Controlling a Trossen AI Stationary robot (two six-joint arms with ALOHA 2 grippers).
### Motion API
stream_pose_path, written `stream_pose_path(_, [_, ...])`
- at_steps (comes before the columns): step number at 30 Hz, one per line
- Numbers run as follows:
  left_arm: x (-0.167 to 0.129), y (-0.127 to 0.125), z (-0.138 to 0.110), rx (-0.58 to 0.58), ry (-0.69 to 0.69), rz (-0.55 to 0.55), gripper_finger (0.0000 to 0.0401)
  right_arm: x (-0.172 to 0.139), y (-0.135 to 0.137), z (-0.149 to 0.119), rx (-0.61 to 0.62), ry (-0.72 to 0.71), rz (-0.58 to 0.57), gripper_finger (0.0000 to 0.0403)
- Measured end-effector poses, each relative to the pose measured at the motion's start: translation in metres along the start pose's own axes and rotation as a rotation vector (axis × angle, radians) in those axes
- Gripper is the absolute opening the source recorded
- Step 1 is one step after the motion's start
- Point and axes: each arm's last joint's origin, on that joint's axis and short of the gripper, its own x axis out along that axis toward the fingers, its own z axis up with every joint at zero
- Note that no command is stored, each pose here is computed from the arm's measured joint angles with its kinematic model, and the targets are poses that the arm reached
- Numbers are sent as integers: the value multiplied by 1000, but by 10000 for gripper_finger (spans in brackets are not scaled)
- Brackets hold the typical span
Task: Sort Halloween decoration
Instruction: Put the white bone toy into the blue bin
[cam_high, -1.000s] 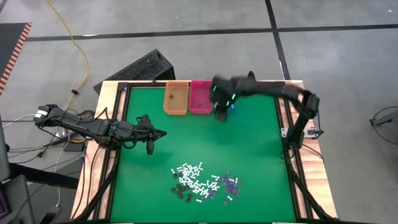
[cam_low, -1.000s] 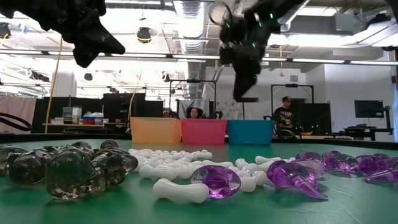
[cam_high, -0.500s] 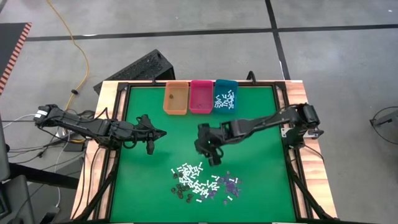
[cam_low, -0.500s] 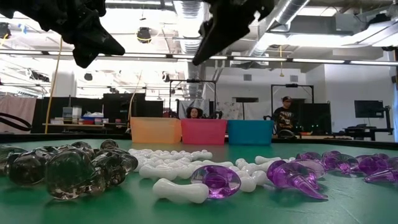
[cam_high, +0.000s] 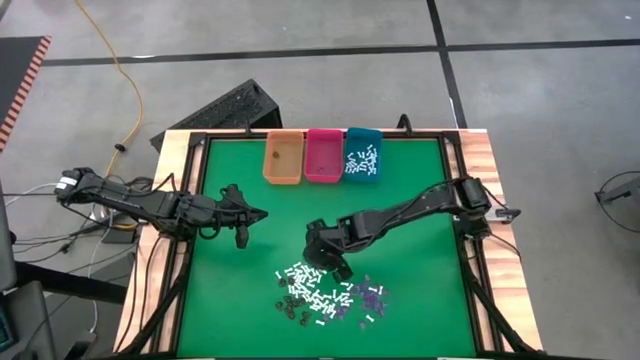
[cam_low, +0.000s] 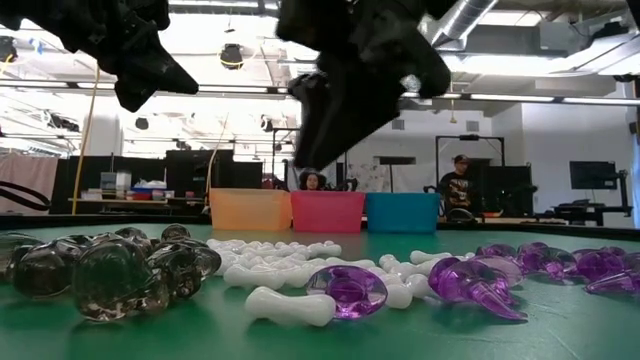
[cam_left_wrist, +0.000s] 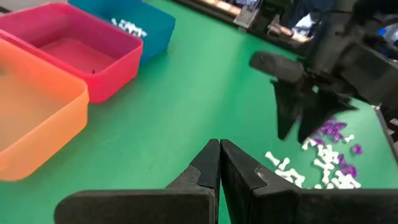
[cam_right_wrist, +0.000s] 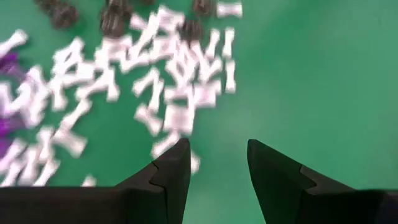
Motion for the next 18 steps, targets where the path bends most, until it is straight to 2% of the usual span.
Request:
stream_pose_path(8, [0,1,-1,4,11,9,0,30,10,-1,-120,82,63,187])
stream_pose_path(18, [0,1,-2,0,23,15,0,56,14,-15,-177,188,109,187])
